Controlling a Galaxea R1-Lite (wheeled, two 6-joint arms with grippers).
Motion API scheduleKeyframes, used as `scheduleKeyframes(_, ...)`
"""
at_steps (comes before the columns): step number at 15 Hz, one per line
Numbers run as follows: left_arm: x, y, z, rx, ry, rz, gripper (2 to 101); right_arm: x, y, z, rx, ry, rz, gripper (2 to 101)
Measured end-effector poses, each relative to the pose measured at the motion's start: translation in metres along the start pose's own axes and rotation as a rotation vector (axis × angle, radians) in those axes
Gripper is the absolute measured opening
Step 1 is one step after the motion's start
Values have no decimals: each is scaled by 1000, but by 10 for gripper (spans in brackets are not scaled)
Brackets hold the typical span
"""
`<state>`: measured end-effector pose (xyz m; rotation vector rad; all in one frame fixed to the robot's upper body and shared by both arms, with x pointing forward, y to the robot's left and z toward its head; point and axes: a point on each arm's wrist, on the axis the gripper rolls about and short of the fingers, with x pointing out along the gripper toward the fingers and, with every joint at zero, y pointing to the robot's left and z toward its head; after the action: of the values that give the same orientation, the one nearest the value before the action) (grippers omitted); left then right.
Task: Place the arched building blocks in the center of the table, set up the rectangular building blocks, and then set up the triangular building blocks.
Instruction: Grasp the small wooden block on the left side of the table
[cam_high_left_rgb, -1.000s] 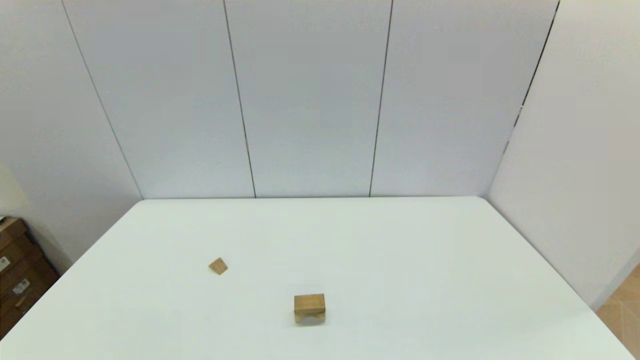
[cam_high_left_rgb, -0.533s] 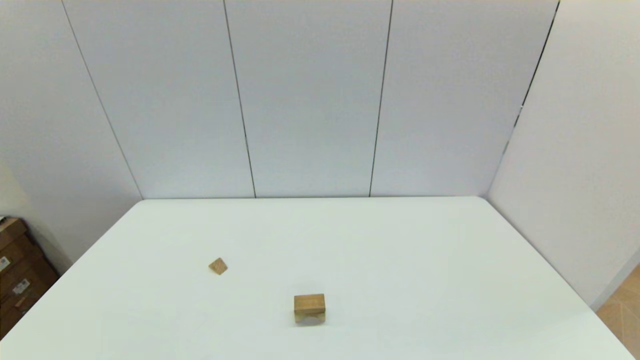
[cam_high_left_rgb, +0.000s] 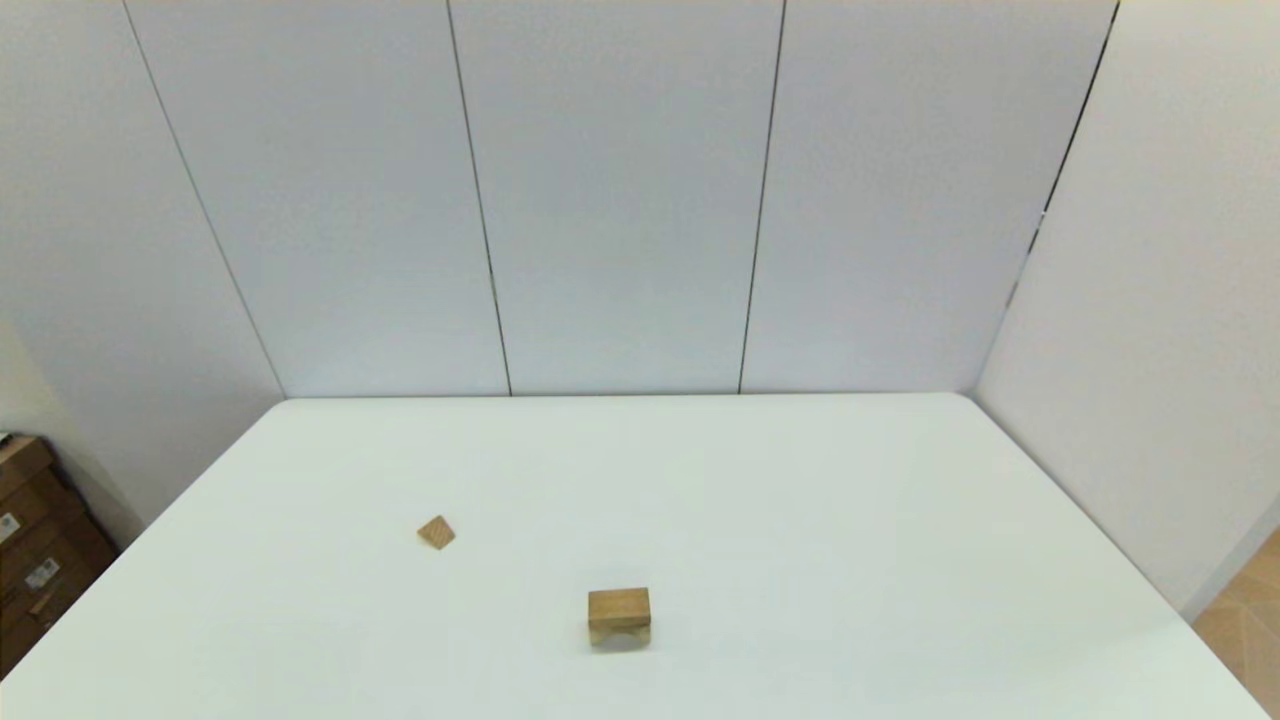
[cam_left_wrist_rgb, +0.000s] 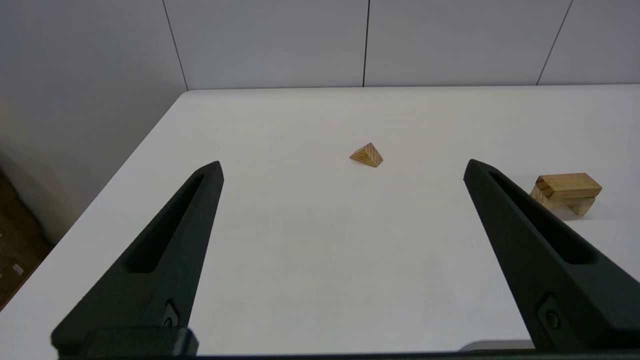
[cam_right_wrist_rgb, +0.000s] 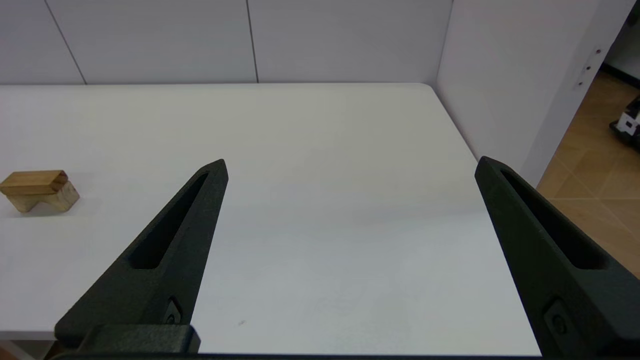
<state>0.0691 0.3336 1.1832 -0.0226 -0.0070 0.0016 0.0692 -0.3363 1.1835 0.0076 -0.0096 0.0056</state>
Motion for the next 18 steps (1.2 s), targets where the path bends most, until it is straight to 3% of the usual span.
scheduleKeyframes(18,0,0,0,0,0,0,978,0,0,0,0,0,0,980)
